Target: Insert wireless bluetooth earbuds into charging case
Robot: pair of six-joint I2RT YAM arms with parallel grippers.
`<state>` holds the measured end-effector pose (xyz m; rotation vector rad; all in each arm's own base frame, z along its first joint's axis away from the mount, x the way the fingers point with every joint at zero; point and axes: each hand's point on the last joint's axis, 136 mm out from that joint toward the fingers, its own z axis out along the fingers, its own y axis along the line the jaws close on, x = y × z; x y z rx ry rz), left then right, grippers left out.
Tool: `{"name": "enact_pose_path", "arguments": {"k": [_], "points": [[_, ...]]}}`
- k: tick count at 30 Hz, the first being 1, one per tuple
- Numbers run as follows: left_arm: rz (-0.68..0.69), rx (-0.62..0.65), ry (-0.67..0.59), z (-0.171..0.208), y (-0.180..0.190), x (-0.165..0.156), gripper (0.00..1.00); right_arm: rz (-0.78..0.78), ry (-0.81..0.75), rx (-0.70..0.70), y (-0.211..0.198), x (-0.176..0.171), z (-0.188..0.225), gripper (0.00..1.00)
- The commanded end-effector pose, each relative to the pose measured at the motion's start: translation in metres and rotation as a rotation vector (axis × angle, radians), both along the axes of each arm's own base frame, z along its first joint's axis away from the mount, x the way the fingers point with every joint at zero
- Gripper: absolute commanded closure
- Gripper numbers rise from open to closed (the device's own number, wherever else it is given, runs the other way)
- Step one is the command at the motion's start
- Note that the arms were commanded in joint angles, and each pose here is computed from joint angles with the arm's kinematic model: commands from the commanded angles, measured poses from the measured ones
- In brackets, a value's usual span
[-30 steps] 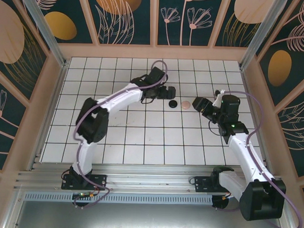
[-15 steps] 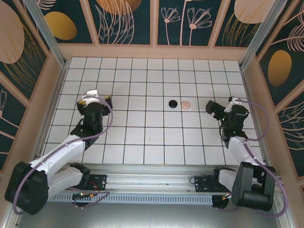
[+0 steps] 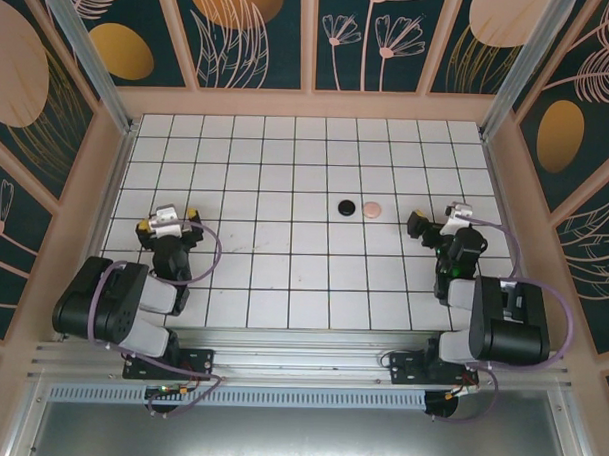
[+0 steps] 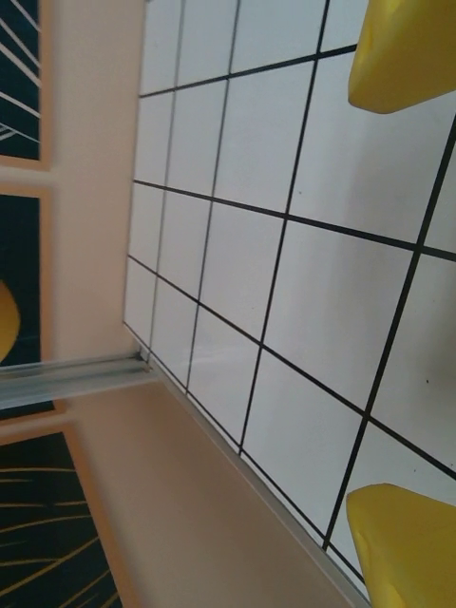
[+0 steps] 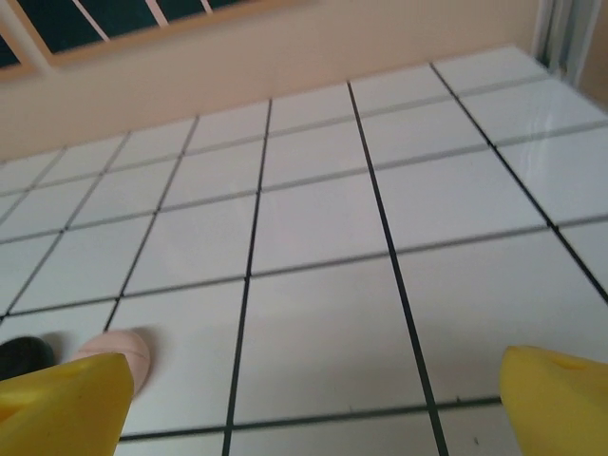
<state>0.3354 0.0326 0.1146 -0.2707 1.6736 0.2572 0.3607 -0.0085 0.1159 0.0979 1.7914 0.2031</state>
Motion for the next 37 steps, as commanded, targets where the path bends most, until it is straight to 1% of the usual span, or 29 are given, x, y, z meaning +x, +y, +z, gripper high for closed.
{"name": "enact_pose_path", "arguments": {"k": [1,2,3,5,6,28,37], "points": [[-0.014,-0.026,-0.122,0.029,0.000,0.016,0.01,-0.007,-0.125,-0.067,0.007,0.004,0.012,0.01],[-0.017,-0.055,-0.049,0.022,0.003,0.032,0.01,-0.015,-0.141,-0.088,0.009,0.010,0.013,0.01],[-0.044,-0.095,-0.080,0.024,0.009,0.032,0.01,-0.028,-0.079,-0.094,0.008,0.015,0.006,0.01],[-0.039,-0.100,-0.076,0.023,0.011,0.031,0.01,-0.043,-0.093,-0.084,0.005,0.016,0.007,0.01],[-0.039,-0.097,-0.084,0.024,0.011,0.031,0.01,-0.048,-0.067,-0.077,0.003,0.018,0.004,0.01],[-0.044,-0.093,-0.079,0.024,0.011,0.031,0.01,-0.046,-0.072,-0.070,0.002,0.017,0.005,0.01],[-0.075,-0.084,-0.068,0.024,0.005,0.034,0.01,-0.046,-0.073,-0.070,0.002,0.018,0.005,0.01]]}}
